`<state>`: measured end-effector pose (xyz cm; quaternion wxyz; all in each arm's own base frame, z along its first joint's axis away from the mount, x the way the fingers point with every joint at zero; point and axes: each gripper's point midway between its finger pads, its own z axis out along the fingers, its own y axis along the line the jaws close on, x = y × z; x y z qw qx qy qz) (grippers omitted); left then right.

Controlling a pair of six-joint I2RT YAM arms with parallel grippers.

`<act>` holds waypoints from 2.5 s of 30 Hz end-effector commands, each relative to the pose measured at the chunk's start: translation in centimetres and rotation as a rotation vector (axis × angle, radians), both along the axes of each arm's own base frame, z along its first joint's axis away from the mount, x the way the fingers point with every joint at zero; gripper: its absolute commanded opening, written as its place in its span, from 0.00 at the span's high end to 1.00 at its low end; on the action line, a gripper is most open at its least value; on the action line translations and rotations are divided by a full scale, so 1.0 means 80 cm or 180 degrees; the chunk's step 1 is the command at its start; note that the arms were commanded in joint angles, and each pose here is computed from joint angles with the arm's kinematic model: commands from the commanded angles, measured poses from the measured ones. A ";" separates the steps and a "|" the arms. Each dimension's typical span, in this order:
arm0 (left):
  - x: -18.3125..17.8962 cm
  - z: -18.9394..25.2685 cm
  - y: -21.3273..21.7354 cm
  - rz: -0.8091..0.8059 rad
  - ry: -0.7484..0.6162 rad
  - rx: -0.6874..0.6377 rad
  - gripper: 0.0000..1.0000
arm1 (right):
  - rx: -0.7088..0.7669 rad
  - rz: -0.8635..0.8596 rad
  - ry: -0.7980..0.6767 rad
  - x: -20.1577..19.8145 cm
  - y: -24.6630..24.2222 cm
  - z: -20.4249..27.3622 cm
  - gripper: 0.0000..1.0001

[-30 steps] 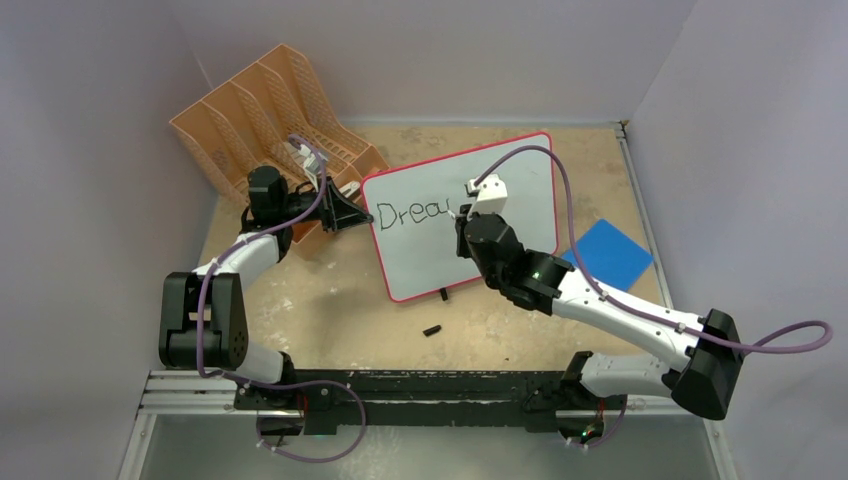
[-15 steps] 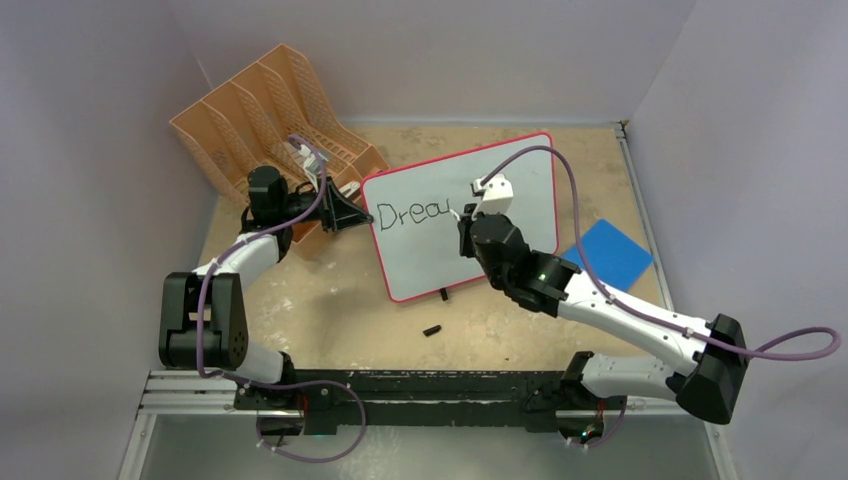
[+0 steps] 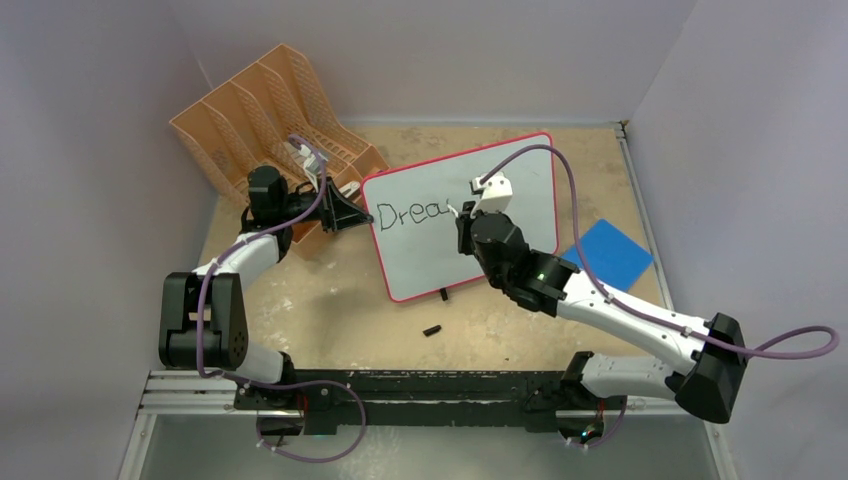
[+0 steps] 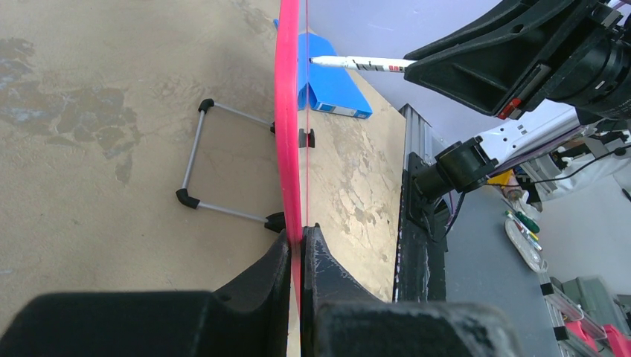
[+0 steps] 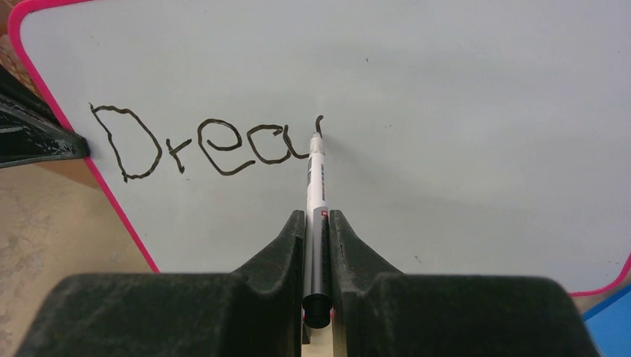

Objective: Write a sentence on the whiteboard

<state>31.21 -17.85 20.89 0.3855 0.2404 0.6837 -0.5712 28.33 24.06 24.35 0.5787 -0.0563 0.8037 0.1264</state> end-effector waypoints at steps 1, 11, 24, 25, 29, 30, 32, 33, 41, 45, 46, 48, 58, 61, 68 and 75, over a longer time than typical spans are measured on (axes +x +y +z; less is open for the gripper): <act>-0.005 0.020 -0.007 -0.0134 -0.0321 0.0014 1.00 | 0.0115 -0.0059 -0.0166 0.009 0.002 0.020 1.00; -0.005 0.020 -0.007 -0.0136 -0.0324 0.0013 1.00 | 0.0079 -0.0095 -0.0173 0.014 0.002 0.017 1.00; -0.005 0.020 -0.007 -0.0139 -0.0321 0.0015 1.00 | 0.0019 -0.0163 -0.0143 0.017 -0.005 0.008 1.00; -0.005 0.020 -0.007 -0.0139 -0.0327 0.0015 1.00 | 0.0021 -0.0178 -0.0144 0.017 -0.006 0.008 1.00; -0.005 0.020 -0.007 -0.0142 -0.0325 0.0015 1.00 | 0.0008 -0.0227 -0.0133 0.018 -0.011 0.006 1.00; -0.005 0.020 -0.007 -0.0139 -0.0324 0.0015 1.00 | 0.0005 -0.0240 -0.0135 0.018 -0.013 0.005 1.00; -0.005 0.019 -0.007 -0.0139 -0.0316 0.0015 1.00 | 0.0002 -0.0255 -0.0134 0.018 -0.015 0.005 1.00; -0.005 0.020 -0.007 -0.0139 -0.0321 0.0015 1.00 | 0.0008 -0.0272 -0.0135 0.018 -0.017 0.005 1.00; -0.005 0.020 -0.007 -0.0141 -0.0319 0.0015 1.00 | -0.0010 -0.0282 -0.0088 0.017 -0.019 0.000 1.00; -0.005 0.020 -0.007 -0.0140 -0.0322 0.0015 1.00 | -0.0020 -0.0279 -0.0040 0.014 -0.021 -0.004 1.00; -0.005 0.020 -0.007 -0.0139 -0.0322 0.0016 1.00 | -0.0032 -0.0280 -0.0020 0.013 -0.022 -0.007 1.00; -0.005 0.020 -0.007 -0.0136 -0.0319 0.0016 1.00 | -0.0026 -0.0275 0.0000 0.012 -0.023 -0.010 1.00; -0.004 0.020 -0.006 -0.0131 -0.0322 0.0018 1.00 | -0.0049 -0.0255 0.0077 0.005 -0.026 -0.019 1.00; -0.004 0.020 -0.006 -0.0130 -0.0318 0.0018 1.00 | -0.0050 -0.0228 0.0117 0.003 -0.025 -0.023 1.00; -0.004 0.020 -0.007 -0.0131 -0.0322 0.0017 1.00 | -0.0057 -0.0181 0.0168 0.000 -0.023 -0.027 1.00; -0.005 0.020 -0.007 -0.0132 -0.0322 0.0018 1.00 | 0.0100 -0.0168 0.0016 0.002 -0.021 0.003 1.00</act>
